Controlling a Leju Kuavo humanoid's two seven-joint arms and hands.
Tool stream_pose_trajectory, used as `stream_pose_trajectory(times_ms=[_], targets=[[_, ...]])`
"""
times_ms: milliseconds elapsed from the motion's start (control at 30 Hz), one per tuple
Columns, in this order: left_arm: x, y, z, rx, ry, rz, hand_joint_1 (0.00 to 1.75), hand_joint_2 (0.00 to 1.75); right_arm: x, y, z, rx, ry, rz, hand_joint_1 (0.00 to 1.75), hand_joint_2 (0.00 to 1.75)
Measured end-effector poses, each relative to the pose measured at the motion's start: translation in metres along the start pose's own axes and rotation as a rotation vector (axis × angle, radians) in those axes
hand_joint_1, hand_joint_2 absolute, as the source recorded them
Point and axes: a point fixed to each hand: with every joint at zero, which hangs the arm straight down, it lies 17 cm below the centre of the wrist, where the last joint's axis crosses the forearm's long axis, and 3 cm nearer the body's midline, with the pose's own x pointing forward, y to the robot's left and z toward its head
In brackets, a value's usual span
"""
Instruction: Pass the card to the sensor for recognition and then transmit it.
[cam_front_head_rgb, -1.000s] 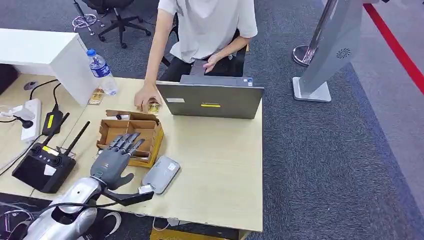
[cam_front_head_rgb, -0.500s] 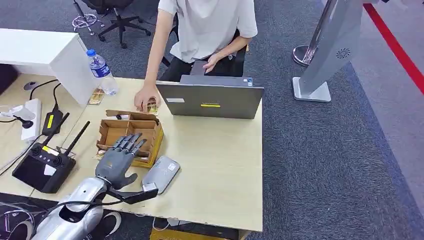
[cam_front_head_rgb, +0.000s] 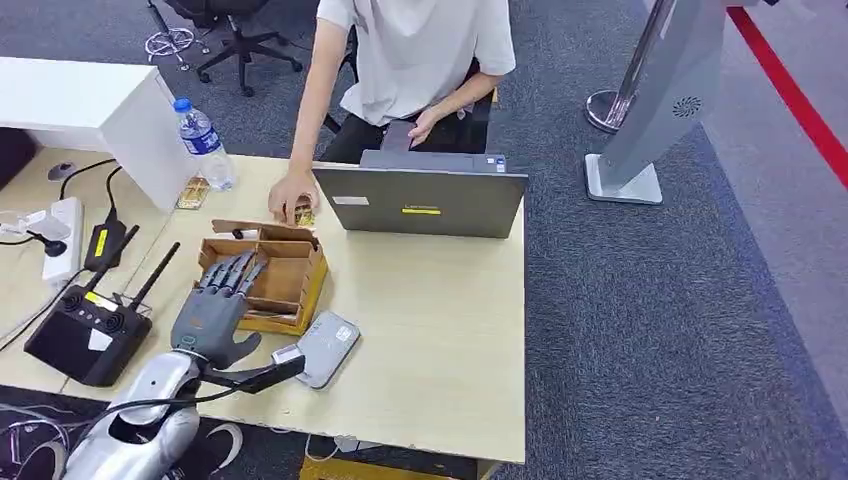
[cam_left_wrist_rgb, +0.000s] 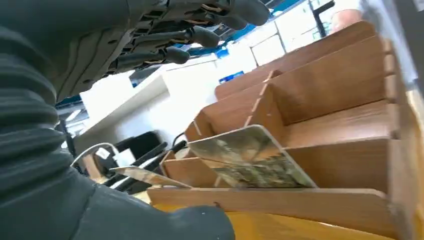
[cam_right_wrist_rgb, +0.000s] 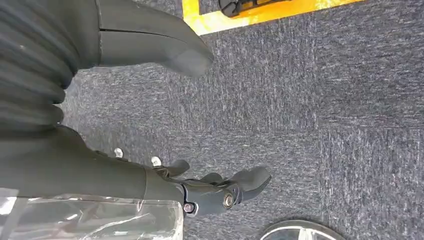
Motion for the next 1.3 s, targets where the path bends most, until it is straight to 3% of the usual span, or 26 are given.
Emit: stream_pose_trajectory(times_ms=[133, 167, 200, 233, 1000, 1300], targets=[[-0.005, 0.001, 0.002, 0.005, 0.017, 0.009, 0.00, 1.75, -0.001, -0.001, 0.000, -0.002, 0.002, -0.006, 0.00, 1.75], [-0.005, 0.001, 0.003, 0.005, 0.019, 0.010, 0.19, 1.75, -0.001, -0.001, 0.000, -0.002, 0.002, -0.006, 0.00, 1.75], [-0.005, 0.001, 0.003, 0.006, 0.021, 0.013, 0.19, 1.75, -0.001, -0.001, 0.000, -0.002, 0.002, -0.006, 0.00, 1.75], [-0.006, 0.001, 0.003, 0.007, 0.023, 0.015, 1.75, 1.75, -0.001, -0.001, 0.000, -0.002, 0.002, -0.005, 0.00, 1.75], [-0.015, -0.011, 0.010, -0.061, 0.018, 0.048, 1.75, 1.75, -0.001, 0.000, 0.000, 0.004, 0.001, 0.007, 0.00, 1.75], [-0.011, 0.009, 0.006, 0.023, 0.010, 0.065, 1.75, 1.75, -0.001, 0.000, 0.000, 0.006, 0.001, 0.010, 0.00, 1.75]])
